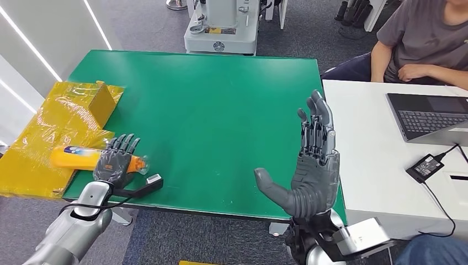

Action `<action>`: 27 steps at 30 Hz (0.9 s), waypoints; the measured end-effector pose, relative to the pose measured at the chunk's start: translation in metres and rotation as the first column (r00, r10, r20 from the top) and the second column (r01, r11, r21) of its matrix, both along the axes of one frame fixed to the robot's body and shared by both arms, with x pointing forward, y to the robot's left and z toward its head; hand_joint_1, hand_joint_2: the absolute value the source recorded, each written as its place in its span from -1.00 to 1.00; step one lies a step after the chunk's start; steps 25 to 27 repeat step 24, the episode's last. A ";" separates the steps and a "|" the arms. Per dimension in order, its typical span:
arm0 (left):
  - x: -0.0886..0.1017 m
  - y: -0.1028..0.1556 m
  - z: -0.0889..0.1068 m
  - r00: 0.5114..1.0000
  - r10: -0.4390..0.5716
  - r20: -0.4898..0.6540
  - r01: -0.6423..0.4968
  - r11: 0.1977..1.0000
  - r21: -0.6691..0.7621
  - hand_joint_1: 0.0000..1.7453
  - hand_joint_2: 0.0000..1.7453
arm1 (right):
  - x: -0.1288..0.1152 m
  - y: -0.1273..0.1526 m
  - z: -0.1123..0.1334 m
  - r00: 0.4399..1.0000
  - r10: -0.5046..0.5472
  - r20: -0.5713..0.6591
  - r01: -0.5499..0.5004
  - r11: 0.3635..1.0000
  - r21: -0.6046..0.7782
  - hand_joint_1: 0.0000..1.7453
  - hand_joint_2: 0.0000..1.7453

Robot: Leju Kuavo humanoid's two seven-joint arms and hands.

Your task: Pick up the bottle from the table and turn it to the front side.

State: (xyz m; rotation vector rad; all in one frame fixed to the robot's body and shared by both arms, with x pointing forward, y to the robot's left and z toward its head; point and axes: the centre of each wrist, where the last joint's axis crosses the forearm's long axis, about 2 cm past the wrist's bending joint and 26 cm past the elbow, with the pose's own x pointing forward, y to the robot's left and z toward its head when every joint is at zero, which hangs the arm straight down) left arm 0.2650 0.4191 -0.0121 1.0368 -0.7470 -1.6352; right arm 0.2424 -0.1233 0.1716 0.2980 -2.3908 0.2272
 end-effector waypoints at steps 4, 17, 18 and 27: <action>-0.005 0.001 -0.002 0.999 0.018 0.039 -0.018 1.000 -0.001 -1.00 1.00 | 0.000 0.000 0.000 1.000 0.002 -0.005 -0.002 1.000 0.009 -1.00 1.00; 0.028 -0.034 0.035 0.864 -0.054 0.501 0.185 0.958 -0.217 -1.00 1.00 | -0.003 0.001 -0.003 1.000 -0.024 -0.017 0.025 0.999 0.020 -1.00 1.00; 0.034 -0.038 0.044 0.832 -0.057 0.552 0.227 0.943 -0.245 -1.00 1.00 | -0.003 0.001 -0.004 0.999 -0.028 -0.019 0.028 0.999 0.021 -1.00 1.00; 0.050 -0.048 0.086 0.565 0.222 0.795 0.320 0.829 -0.459 -1.00 1.00 | -0.004 0.001 -0.005 0.999 -0.039 -0.026 0.040 0.999 0.034 -1.00 1.00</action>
